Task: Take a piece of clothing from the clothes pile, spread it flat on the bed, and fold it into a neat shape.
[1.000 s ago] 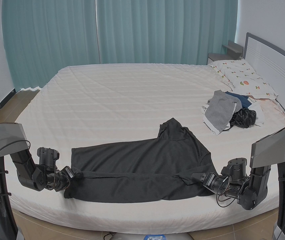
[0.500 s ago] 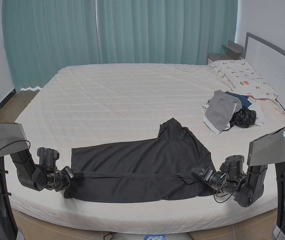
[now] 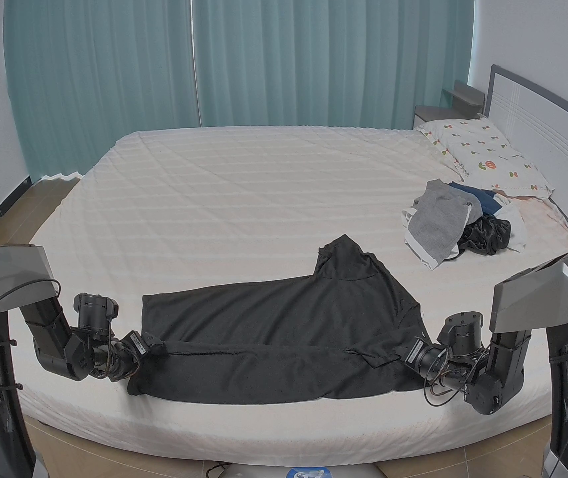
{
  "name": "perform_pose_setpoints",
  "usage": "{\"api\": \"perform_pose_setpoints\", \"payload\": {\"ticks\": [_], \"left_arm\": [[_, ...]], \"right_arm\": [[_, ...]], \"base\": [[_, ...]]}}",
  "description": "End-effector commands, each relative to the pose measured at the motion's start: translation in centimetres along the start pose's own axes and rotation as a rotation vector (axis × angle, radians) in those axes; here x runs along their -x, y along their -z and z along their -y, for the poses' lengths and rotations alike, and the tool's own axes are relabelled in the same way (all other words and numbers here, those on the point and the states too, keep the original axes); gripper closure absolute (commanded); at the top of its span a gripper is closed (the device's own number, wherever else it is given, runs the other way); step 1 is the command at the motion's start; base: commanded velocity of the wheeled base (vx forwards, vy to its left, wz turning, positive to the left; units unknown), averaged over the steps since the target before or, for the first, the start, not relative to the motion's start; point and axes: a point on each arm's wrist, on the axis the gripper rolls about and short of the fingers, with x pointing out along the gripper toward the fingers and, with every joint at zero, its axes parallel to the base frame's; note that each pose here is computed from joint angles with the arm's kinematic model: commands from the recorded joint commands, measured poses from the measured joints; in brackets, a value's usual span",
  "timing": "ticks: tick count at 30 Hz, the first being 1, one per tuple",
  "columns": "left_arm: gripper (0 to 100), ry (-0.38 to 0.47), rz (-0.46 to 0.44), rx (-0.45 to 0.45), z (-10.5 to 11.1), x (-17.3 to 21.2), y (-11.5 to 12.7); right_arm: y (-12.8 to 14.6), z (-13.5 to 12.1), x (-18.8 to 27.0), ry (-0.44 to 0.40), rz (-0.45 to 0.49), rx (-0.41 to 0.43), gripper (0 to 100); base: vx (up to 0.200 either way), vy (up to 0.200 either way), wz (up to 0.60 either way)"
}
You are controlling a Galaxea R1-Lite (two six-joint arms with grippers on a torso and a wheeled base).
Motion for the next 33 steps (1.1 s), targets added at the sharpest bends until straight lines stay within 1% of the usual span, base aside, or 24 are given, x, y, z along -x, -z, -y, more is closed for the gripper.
{"api": "perform_pose_setpoints", "payload": {"ticks": [1,6,13,20,31,33], "left_arm": [[0,0.002,0.0,-0.001,0.1,0.0,0.0],[0,-0.001,-0.002,0.0,0.0,0.0,0.1],[0,0.0,-0.002,-0.002,0.0,0.0,0.1],[0,0.0,-0.002,-0.002,0.0,0.0,0.1],[0,0.0,-0.002,-0.002,0.0,0.0,0.1],[0,0.0,-0.002,-0.002,0.0,0.0,0.1]], "right_arm": [[0.1,-0.2,0.2,-0.004,-0.002,0.003,100],[0.3,-0.2,0.8,-0.005,-0.007,0.005,100],[-0.9,-1.7,3.3,-0.059,0.014,0.006,100],[-1.1,-2.3,5.5,-0.102,-0.023,0.011,100],[0.2,-1.5,6.3,-0.054,-0.084,0.025,100],[0.5,-1.2,6.5,-0.05,-0.104,0.042,100]], "base": [[0.0,0.0,0.0],[0.0,0.0,0.0],[0.0,0.0,0.0],[0.0,0.0,0.0],[0.0,0.0,0.0],[0.0,0.0,0.0]]}}
